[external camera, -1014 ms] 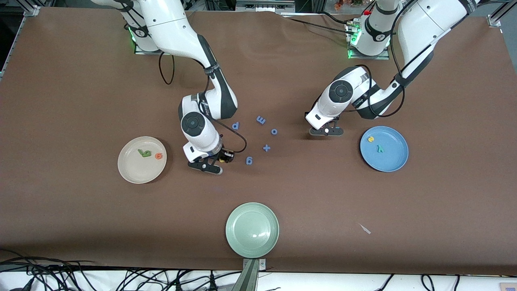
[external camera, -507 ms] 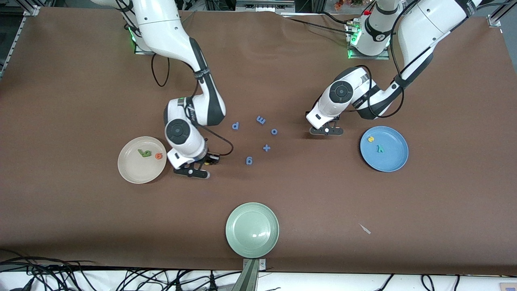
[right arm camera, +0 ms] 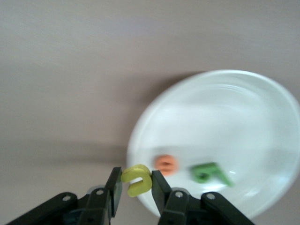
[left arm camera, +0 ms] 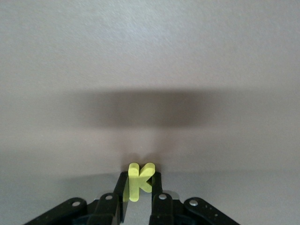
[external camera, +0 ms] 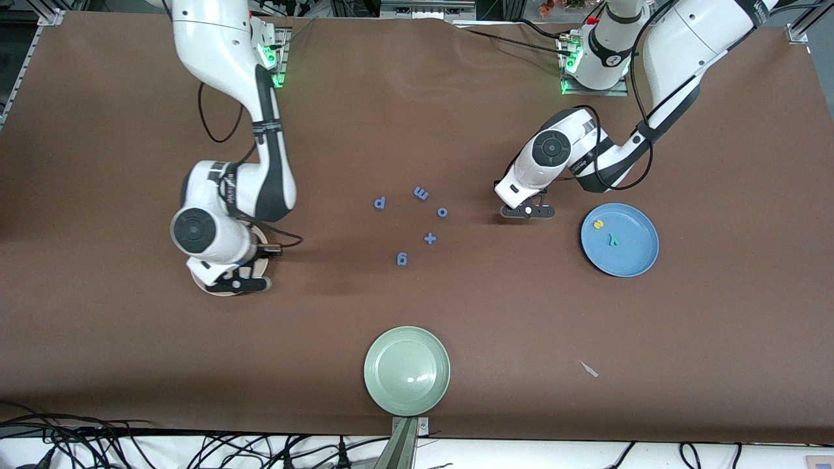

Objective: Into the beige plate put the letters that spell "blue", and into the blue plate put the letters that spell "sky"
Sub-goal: 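Carry the u to the beige plate while the left carries K to blue plate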

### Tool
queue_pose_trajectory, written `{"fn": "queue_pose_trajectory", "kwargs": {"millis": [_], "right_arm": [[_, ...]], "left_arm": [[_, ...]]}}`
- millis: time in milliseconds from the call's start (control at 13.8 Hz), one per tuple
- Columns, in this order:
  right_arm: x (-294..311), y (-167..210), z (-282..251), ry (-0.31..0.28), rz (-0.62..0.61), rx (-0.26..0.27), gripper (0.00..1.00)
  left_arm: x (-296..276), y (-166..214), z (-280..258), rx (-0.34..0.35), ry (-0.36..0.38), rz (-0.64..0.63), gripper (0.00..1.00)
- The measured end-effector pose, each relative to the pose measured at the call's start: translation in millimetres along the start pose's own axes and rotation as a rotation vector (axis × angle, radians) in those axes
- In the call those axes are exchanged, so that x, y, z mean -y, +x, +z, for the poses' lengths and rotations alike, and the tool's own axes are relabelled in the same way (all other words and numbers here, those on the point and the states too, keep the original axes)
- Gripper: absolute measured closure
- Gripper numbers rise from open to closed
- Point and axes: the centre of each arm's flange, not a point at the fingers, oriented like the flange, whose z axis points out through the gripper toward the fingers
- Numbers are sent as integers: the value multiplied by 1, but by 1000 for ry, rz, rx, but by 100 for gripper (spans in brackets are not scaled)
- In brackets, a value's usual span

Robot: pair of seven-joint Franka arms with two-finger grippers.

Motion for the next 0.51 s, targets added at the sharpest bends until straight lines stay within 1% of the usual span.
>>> {"fn": "queue_pose_trajectory", "kwargs": {"millis": [145, 290, 362, 507], "right_arm": [[-39, -9, 4, -11, -50, 18, 68], [-59, -14, 7, -6, -59, 24, 67], [-60, -14, 7, 3, -57, 20, 62], [-58, -13, 3, 10, -58, 11, 46]], "left_arm": [[14, 11, -7, -9, -10, -46, 77], [32, 23, -25, -11, -23, -88, 77], [42, 30, -38, -10, -28, -108, 77], [64, 43, -70, -20, -43, -155, 77]]}}
